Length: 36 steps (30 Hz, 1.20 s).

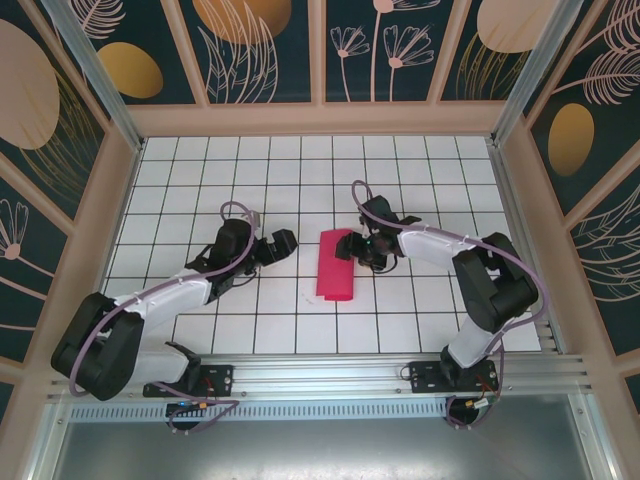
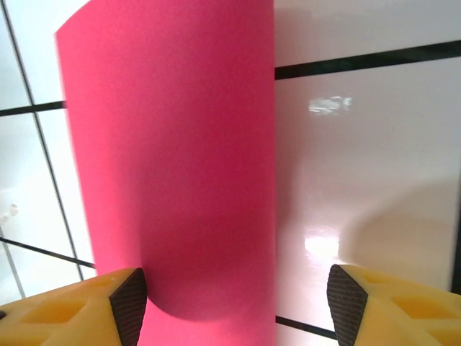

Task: Fold a paper plane with a square sheet of paper (pick it up from the middle)
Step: Fold the square sheet of paper in half at the center of the table.

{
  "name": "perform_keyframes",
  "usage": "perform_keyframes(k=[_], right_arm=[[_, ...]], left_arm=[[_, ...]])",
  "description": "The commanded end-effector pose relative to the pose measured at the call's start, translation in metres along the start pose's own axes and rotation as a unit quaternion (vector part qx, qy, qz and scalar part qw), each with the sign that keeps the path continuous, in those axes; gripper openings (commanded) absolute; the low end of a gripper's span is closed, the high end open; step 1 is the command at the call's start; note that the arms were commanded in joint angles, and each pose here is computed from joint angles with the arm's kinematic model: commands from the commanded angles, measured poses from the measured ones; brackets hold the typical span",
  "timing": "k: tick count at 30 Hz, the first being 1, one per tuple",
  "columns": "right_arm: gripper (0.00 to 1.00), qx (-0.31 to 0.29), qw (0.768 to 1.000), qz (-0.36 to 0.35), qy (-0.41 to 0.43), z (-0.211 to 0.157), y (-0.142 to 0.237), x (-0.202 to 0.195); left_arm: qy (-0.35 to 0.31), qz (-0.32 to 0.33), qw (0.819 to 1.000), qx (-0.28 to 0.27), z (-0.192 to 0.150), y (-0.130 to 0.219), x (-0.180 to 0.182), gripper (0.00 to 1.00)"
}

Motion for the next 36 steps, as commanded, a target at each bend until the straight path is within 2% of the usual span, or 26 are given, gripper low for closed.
perform_keyframes(k=[1, 11, 18, 36], right_arm=[[0.68, -0.025, 0.999, -0.039, 0.019, 0.007, 0.013, -0.011], [0.67, -0.034, 0.998, -0.041, 0.015, 0.008, 0.010, -0.015], [0.63, -0.039, 0.998, -0.040, 0.012, 0.009, 0.011, -0.017], [0.62, -0.019, 0.999, -0.043, 0.018, 0.004, 0.002, -0.020]], left_arm=[[-0.017, -0.035, 0.999, -0.008, 0.010, -0.002, -0.021, 0.98], [-0.025, -0.063, 0.998, 0.011, -0.004, -0.017, -0.046, 0.91], [-0.027, -0.081, 0.996, 0.026, -0.012, -0.028, -0.060, 0.79], [-0.019, -0.091, 0.995, 0.040, -0.019, -0.040, -0.065, 0.66]])
Point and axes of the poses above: each hand's point on the last joint's axis, 136 mm out from that joint toward the fingers, its own y axis back along the fingers, its own x axis along the line the jaws close on, z = x × y, the point moved 1 cm from there along y, back along the fingers, and after that the axes turned 15 degrees about -y, right-handed, at the moved point
